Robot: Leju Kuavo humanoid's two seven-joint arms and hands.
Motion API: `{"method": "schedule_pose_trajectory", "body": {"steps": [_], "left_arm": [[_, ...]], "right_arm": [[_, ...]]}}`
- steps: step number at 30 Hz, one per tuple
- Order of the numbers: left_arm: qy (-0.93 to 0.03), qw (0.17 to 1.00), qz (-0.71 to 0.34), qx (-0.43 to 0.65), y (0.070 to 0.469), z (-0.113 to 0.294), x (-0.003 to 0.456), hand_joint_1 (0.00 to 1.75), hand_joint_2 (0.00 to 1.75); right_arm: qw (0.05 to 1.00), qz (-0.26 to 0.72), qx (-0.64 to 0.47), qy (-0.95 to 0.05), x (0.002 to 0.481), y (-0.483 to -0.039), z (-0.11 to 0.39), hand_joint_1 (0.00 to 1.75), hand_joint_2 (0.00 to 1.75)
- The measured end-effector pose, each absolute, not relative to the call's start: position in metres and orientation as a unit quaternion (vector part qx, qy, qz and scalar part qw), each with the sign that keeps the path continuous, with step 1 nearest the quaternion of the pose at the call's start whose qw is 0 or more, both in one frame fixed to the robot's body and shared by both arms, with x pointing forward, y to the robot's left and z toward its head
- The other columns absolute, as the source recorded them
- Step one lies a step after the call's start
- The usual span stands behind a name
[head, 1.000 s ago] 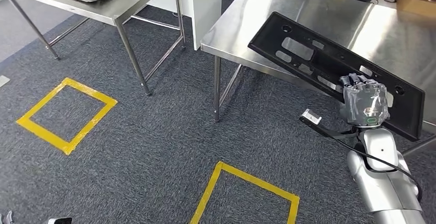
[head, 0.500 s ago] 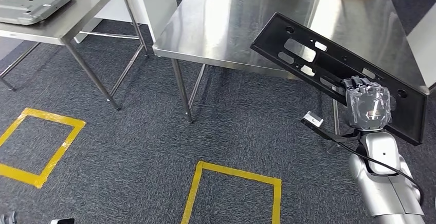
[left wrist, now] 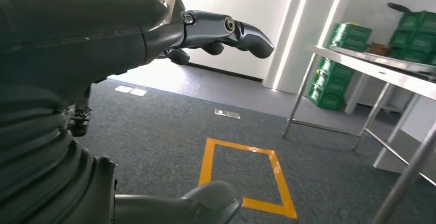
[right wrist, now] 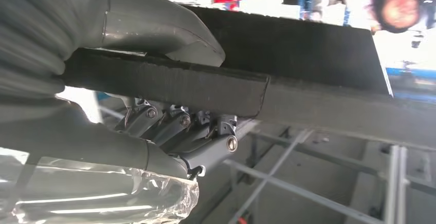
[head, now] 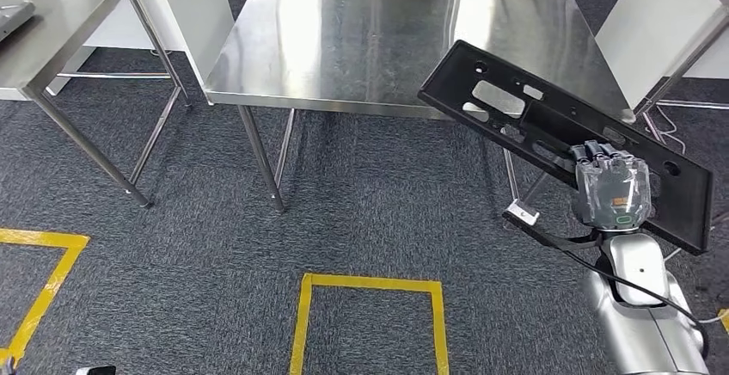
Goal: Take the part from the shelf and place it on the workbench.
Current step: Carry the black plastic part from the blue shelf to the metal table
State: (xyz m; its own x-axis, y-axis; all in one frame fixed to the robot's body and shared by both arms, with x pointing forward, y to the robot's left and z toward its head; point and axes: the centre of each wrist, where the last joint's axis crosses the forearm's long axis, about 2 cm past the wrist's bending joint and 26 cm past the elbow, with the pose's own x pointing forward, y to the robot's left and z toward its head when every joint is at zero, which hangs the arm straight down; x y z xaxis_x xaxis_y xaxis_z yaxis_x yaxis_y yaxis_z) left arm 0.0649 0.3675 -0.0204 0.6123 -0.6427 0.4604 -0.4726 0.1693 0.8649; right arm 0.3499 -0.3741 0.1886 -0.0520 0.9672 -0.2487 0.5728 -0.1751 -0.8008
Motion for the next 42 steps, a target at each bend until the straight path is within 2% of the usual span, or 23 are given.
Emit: {"method": "schedule_pose_trajectory", "body": {"steps": [11, 30, 42], "left_arm": [[-0.426, 0.627, -0.067, 0.649, 0.371, -0.019, 0.067, 0.0, 1.75], [-0.419, 0.627, -0.05, 0.655, 0.373, -0.019, 0.066, 0.0, 1.75], [-0.417, 0.631, -0.046, 0.653, 0.372, -0.021, 0.065, 0.0, 1.75]], "right_arm": [[0.229, 0.433, -0.648, -0.583, 0.358, -0.365, 0.195, 1.75, 1.75], [0.224, 0.439, -0.641, -0.589, 0.404, -0.322, 0.228, 1.75, 1.75], [0.233, 0.451, -0.632, -0.585, 0.41, -0.317, 0.224, 1.75, 1.75]]}}
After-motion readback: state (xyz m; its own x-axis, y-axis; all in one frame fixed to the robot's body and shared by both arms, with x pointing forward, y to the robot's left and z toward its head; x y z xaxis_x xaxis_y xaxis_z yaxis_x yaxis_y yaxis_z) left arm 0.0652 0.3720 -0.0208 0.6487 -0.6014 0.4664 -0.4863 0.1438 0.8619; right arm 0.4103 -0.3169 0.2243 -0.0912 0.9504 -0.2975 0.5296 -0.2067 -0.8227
